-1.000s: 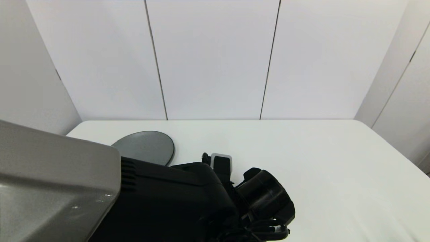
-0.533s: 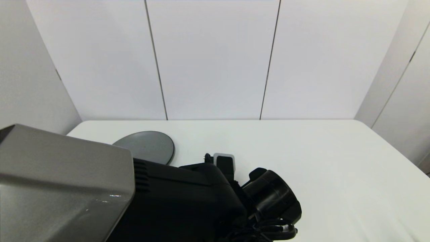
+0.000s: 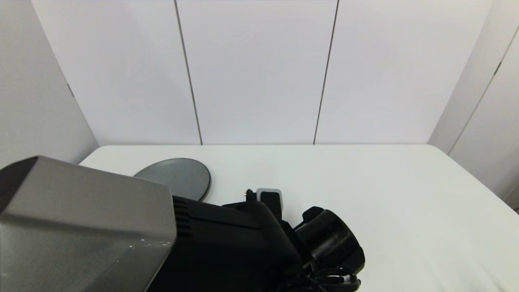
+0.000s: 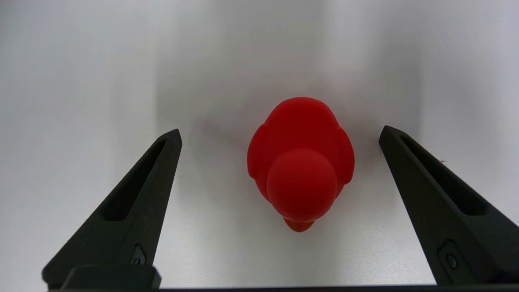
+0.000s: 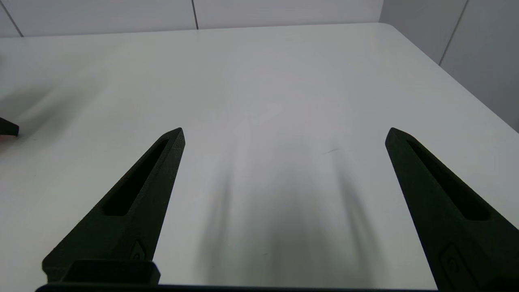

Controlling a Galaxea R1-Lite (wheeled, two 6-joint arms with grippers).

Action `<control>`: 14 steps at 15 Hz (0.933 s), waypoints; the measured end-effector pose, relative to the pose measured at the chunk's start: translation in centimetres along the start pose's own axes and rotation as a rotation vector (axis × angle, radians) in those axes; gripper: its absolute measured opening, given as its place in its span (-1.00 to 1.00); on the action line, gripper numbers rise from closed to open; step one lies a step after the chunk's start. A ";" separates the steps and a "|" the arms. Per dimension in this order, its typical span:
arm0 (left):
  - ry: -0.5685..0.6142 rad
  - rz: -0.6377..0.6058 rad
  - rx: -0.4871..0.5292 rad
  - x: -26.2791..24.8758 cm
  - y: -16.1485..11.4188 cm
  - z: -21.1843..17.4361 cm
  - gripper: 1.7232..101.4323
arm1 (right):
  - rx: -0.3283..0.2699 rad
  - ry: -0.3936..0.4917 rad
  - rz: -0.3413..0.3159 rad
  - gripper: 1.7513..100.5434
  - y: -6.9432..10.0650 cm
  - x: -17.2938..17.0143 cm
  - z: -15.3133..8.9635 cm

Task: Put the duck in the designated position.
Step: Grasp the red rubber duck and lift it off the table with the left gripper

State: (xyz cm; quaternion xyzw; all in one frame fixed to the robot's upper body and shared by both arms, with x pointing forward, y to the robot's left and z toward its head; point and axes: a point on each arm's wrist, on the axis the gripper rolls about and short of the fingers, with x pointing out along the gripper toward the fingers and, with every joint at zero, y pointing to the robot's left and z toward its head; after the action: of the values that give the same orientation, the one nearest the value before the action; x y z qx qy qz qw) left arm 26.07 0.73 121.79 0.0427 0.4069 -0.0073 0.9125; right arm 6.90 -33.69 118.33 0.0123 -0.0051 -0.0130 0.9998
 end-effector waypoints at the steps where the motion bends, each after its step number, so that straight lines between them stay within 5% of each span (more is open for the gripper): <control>1: 0.000 0.002 -0.007 0.1 -0.1 -0.1 0.93 | 0.000 0.000 0.000 0.95 0.0 0.0 0.0; 14: -0.008 -0.004 -0.106 -0.4 -0.4 -0.6 0.93 | 0.000 0.000 0.000 0.95 0.0 0.0 0.0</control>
State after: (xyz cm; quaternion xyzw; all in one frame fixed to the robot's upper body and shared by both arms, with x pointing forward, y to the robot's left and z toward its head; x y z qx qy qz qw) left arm 25.33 0.36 121.63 -0.0067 0.4033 0.0123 0.9150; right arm 6.90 -33.69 118.34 0.0121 -0.0053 -0.0130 0.9998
